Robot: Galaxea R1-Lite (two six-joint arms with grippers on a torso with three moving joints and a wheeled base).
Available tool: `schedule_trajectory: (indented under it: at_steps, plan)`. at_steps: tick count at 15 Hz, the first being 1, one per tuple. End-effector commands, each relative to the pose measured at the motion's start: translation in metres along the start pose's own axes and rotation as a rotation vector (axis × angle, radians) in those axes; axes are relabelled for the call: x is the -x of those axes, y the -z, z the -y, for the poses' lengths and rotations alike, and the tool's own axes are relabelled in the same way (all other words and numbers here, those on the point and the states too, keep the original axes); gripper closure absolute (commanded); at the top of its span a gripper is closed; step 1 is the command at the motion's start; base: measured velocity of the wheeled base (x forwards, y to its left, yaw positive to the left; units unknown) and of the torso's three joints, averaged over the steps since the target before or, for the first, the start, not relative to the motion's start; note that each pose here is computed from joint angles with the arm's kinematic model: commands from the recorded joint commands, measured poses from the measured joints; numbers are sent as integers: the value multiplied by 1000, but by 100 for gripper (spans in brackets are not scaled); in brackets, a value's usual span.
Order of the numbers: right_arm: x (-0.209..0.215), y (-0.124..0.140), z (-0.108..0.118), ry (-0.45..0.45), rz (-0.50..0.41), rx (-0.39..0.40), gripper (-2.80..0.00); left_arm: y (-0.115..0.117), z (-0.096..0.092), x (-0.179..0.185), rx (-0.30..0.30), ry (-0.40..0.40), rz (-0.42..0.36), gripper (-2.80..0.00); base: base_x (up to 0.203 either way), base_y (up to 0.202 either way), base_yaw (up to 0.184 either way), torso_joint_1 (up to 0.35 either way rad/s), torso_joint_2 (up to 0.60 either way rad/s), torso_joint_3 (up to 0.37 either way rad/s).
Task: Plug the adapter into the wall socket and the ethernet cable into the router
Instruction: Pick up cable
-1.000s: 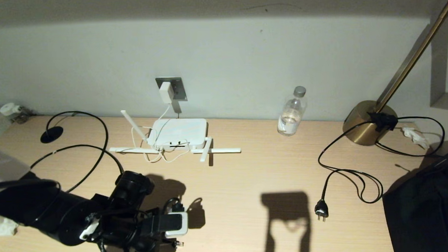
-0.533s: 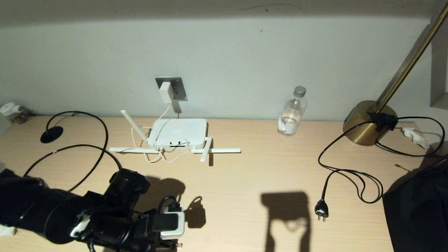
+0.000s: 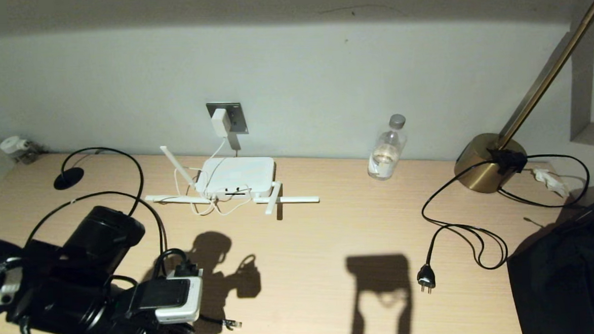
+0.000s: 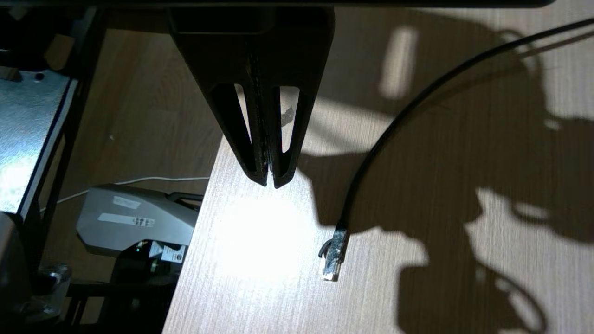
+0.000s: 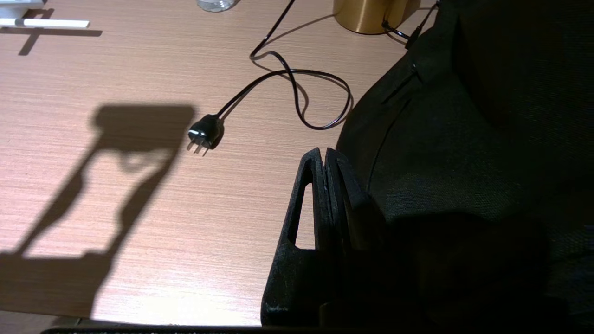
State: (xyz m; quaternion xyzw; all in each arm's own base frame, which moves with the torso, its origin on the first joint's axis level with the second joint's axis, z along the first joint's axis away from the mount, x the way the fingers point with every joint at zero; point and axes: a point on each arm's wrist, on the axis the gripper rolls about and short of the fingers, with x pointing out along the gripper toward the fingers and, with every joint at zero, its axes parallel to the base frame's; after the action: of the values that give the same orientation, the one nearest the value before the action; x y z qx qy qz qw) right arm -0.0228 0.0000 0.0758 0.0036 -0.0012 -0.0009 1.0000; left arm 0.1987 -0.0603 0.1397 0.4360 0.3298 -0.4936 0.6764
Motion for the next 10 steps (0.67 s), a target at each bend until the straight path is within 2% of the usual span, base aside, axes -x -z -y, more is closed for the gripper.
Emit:
schedule_trajectory:
  at_steps: [1,2,3,7,10]
  plan:
    - [0,0,0,0,1,0,0,0,-2,-6,-27,21,-5,0,0,0,0,0,0,0]
    - [0,0,0,0,1,0,0,-1,-9,-13,-82,40,-10,-280,0,0,0,0,0,0]
    - [0,0,0,0,1,0,0,-1,-17,-21,-141,58,-15,-280,0,0,0,0,0,0]
    - [0,0,0,0,1,1,0,-4,-42,-46,-296,96,-24,-280,0,0,0,0,0,0]
    - [0,0,0,0,1,1,0,-3,-42,-56,-321,118,-72,-280,0,0,0,0,0,0]
